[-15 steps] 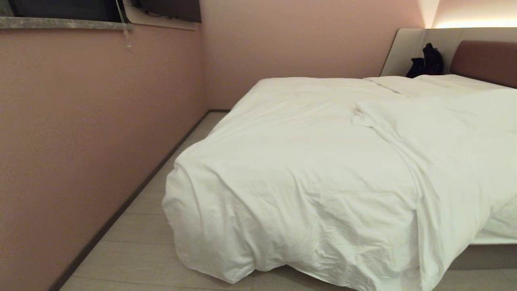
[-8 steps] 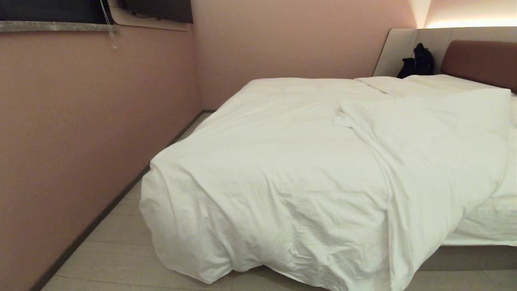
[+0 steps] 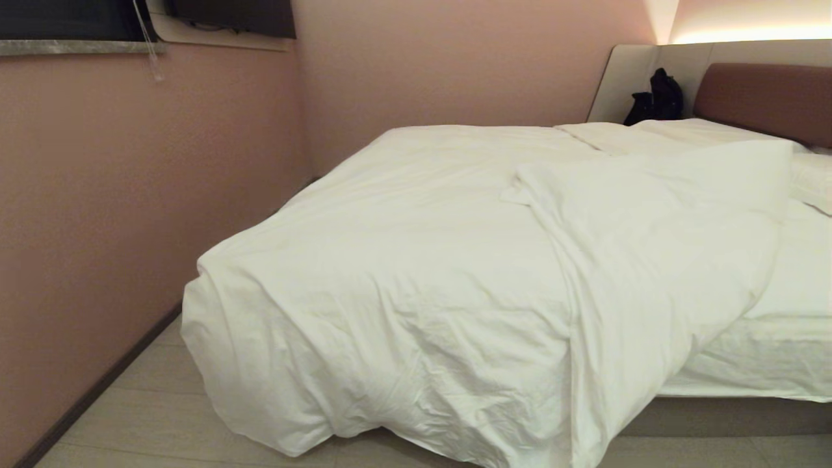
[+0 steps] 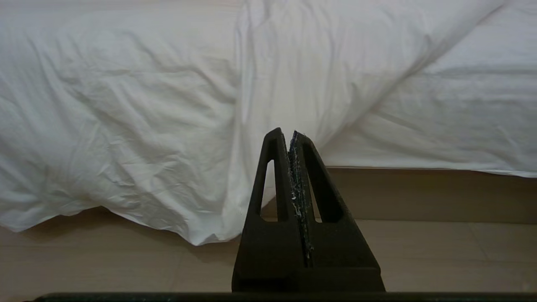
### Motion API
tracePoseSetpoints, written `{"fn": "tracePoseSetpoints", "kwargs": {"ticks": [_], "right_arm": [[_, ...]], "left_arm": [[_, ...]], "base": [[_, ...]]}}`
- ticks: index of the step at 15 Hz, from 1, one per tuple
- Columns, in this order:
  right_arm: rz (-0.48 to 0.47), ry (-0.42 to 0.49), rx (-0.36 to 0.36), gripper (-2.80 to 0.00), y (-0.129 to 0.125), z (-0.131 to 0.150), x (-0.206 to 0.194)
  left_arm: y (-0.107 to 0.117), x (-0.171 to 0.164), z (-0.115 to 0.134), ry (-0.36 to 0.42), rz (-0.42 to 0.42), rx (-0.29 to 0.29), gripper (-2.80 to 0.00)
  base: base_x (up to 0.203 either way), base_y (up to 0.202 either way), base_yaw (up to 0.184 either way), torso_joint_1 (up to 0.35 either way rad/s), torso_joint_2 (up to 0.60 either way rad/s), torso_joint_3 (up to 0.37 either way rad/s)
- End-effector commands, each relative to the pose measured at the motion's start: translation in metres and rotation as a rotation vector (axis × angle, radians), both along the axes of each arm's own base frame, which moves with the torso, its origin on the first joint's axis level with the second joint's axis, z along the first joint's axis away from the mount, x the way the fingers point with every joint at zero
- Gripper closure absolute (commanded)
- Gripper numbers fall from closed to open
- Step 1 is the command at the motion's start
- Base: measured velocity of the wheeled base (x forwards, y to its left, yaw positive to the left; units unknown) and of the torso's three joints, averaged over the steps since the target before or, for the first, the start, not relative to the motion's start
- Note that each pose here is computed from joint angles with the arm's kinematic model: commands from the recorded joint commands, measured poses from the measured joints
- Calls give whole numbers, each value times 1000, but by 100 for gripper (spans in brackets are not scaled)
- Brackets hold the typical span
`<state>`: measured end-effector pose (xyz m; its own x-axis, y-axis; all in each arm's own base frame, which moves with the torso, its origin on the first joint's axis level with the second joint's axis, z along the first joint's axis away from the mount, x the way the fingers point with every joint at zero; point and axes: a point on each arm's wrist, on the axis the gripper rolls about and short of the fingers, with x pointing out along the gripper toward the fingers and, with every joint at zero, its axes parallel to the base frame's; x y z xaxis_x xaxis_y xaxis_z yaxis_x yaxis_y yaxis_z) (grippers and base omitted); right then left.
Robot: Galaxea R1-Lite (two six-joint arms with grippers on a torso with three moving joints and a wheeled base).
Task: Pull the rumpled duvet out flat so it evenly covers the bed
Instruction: Hold the folded corner of the quilt
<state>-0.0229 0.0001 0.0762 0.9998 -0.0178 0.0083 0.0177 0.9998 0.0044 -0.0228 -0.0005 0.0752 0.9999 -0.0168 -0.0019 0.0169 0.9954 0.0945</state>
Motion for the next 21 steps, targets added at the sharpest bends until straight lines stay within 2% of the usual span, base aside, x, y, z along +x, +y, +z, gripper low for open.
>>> {"fn": "tracePoseSetpoints", "kwargs": {"ticks": [1,21], "right_arm": [[-1,1,0,0,0,0,0],[-1,1,0,0,0,0,0]], "left_arm": [[0,0,0,1,0,0,0],[0,0,0,1,1,-6,0]], "base": [[0,-197,-4,7,2,3],[0,-195,0,3,3,3]]}}
